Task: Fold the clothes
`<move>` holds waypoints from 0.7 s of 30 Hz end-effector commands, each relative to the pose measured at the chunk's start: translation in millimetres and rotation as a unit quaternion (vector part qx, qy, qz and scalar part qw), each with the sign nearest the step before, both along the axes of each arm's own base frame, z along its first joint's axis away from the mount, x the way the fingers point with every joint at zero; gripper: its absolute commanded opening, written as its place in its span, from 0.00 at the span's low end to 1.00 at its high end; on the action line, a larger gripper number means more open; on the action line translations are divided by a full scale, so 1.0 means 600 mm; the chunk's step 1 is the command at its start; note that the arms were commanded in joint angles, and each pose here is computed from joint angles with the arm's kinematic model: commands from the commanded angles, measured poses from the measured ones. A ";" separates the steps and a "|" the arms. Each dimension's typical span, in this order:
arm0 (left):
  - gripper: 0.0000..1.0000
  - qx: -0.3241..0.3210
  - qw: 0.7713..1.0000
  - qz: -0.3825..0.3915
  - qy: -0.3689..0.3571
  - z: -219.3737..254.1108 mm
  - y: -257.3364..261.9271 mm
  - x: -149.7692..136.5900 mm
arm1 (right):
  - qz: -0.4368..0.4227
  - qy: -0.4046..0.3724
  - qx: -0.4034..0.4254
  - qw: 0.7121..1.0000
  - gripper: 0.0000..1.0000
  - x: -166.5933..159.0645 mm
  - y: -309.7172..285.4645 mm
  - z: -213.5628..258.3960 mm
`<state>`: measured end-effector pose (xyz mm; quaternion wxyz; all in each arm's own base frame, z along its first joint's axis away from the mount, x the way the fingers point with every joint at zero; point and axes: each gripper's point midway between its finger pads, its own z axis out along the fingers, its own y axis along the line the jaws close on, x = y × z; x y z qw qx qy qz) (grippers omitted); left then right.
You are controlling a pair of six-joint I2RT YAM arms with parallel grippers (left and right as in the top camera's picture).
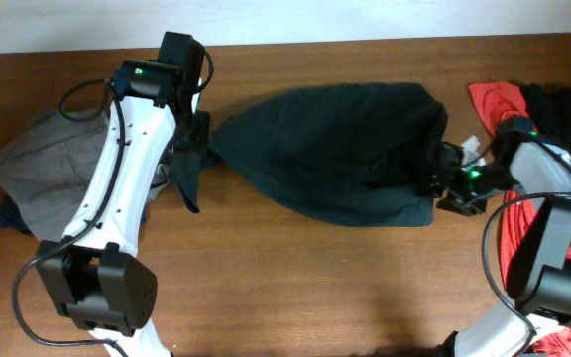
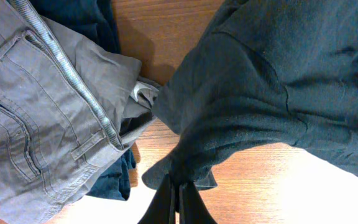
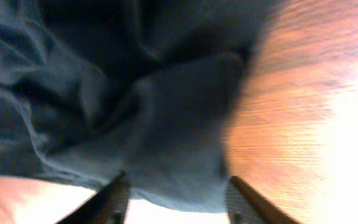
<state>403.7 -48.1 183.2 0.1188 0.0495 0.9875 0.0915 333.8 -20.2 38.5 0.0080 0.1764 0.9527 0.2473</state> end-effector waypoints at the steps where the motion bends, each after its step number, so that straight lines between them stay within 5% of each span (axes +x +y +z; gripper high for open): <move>1: 0.01 0.005 1.000 -0.005 0.007 -0.004 0.002 -0.002 | 0.033 -0.003 -0.023 0.999 0.33 0.005 0.022 -0.001; 2: 0.01 0.005 1.000 -0.005 0.007 -0.004 0.002 -0.003 | 0.039 -0.005 -0.020 0.999 0.21 0.005 0.031 0.000; 7: 0.00 0.006 1.000 -0.005 0.006 0.002 0.004 -0.005 | 0.045 -0.030 -0.004 0.999 0.04 0.011 0.043 0.030; 15: 0.01 0.008 0.999 -0.001 -0.049 0.096 0.013 -0.012 | -0.006 -0.193 -0.054 0.980 0.04 0.032 -0.019 0.219; 21: 0.00 0.010 0.993 0.006 -0.118 0.170 0.025 -0.019 | -0.050 -0.248 -0.083 0.964 0.08 0.017 -0.065 0.285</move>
